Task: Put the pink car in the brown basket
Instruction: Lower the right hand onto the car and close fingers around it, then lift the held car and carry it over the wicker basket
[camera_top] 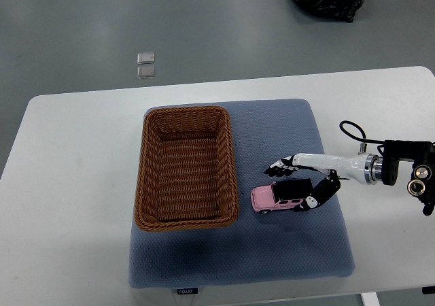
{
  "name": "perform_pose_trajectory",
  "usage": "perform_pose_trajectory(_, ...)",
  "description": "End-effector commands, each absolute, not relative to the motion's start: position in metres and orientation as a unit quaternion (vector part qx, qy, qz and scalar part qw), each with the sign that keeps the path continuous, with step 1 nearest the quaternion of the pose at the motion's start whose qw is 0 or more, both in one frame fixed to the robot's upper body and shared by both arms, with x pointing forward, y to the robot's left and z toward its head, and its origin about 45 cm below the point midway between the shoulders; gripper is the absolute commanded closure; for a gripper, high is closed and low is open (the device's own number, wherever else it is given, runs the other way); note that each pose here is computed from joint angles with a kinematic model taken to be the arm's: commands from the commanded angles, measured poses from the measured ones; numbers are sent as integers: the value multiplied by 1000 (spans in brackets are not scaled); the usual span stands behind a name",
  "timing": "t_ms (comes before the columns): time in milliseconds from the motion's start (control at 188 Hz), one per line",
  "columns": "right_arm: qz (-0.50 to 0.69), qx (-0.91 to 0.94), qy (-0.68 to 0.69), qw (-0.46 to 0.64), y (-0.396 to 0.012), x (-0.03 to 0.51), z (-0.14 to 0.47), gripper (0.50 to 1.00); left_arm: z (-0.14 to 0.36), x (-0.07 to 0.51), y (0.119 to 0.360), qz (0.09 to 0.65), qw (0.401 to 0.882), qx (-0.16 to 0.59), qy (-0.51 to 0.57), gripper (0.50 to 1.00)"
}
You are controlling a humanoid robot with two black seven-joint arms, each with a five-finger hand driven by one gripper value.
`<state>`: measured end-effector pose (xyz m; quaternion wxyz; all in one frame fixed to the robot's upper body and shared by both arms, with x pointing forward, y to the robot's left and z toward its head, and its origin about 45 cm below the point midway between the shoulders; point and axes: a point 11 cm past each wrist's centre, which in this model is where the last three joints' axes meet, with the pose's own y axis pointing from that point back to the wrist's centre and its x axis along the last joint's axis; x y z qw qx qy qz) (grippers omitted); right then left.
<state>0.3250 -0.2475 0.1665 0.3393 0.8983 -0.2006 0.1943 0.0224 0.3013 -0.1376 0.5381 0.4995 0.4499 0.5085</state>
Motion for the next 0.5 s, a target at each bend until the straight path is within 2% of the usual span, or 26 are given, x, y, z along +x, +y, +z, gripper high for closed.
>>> perform_pose_trajectory(0, 194, 898, -202, 340, -247, 325, 165, 703, -138, 22, 302, 509, 538, 500, 450, 500)
perform_pose_trajectory(303, 196, 897, -198, 343, -246, 323, 153, 775, -138, 22, 302, 509, 538, 500, 449, 500)
perform_pose_trajectory(340, 197, 897, -197, 343, -246, 323, 153, 814, -138, 22, 302, 509, 537, 500, 450, 500)
perform_pose_trajectory(378, 200, 896, -196, 344, -246, 323, 153, 881, -138, 22, 302, 509, 537, 500, 450, 500)
perform_pose_trajectory(473, 211, 894, -197, 341, -246, 324, 155, 989, -138, 22, 302, 509, 538, 500, 449, 500)
perform_pose_trajectory(495, 213, 894, -198, 340, -246, 324, 156, 1000, -138, 22, 302, 509, 537, 500, 450, 500)
